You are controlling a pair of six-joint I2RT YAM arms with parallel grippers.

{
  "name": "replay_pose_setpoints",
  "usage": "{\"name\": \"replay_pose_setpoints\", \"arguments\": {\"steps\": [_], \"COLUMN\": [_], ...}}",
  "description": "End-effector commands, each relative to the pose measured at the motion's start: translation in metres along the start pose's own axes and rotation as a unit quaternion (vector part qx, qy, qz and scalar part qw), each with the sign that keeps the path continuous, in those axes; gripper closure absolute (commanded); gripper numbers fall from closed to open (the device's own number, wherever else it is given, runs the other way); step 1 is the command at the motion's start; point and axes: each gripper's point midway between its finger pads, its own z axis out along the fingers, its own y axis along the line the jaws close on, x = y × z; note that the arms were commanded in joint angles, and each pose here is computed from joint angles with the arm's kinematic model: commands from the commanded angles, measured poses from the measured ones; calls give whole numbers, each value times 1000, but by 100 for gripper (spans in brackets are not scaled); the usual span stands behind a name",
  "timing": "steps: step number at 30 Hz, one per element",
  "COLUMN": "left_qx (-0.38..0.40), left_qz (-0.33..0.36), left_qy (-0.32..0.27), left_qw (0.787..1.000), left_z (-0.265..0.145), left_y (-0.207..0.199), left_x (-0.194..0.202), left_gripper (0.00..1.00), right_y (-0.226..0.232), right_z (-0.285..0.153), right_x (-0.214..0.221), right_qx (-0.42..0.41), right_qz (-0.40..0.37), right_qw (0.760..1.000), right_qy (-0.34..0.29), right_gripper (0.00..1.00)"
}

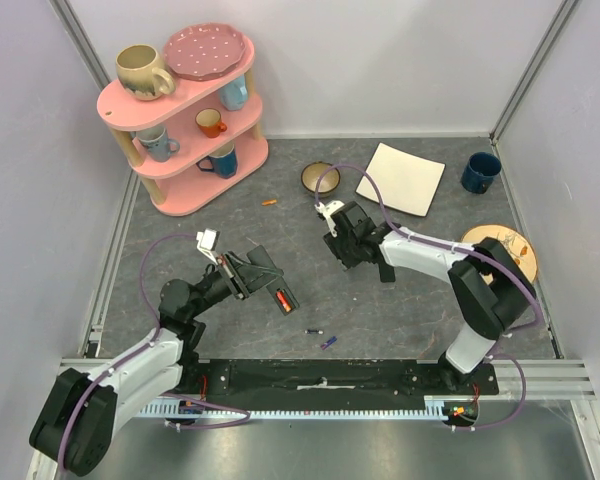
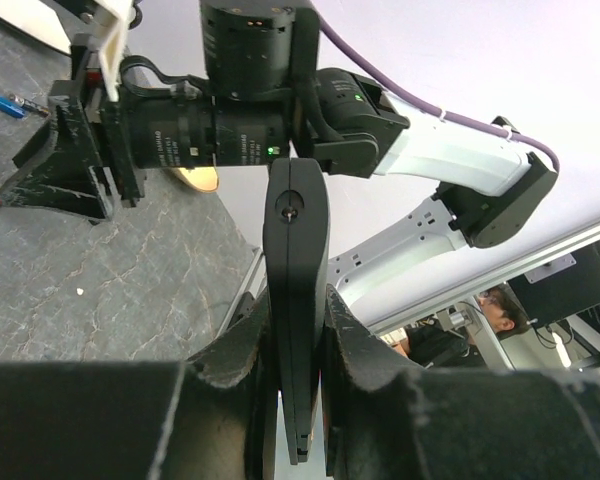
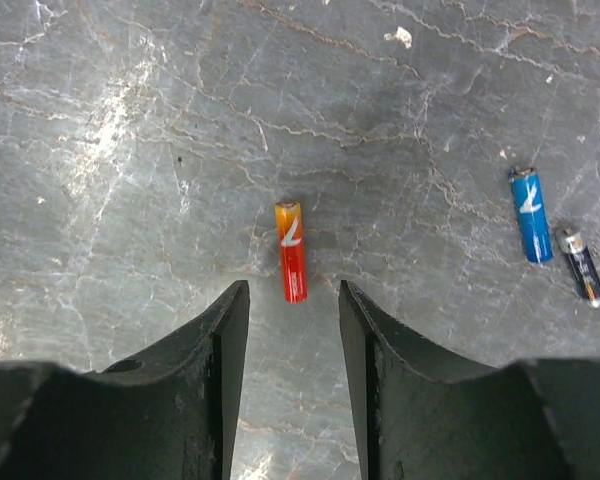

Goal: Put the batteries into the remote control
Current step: Pick up the battery from the center of the board.

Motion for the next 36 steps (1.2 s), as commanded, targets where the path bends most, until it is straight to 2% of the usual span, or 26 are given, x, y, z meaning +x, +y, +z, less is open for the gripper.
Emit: {"name": "replay_pose_setpoints", "arguments": {"steps": [1, 21, 32, 34, 36], "left_qx": [27, 22, 19, 19, 21], "left_qz": [40, 36, 35, 35, 36], "left_qy": [-2, -1, -3, -3, -2], "left_qw": [999, 999, 999, 999, 999], "left_z": [-1, 0, -1, -1, -1], "left_y": [-12, -8, -7, -7, -8], "left_x": [-3, -2, -2, -2, -2], "left_gripper": [98, 98, 98, 98, 98], "right_y": [4, 0, 2, 1, 2], "right_z": [8, 27, 28, 27, 27], "right_x": [-23, -2, 11, 11, 13], "right_qx": [-26, -34, -39, -39, -39], "right_qz": [-14, -1, 16, 21, 23], "right_qw": [999, 999, 999, 999, 999], "right_qy": [-26, 2, 16, 16, 17], "right_gripper": [52, 61, 70, 70, 66]}}
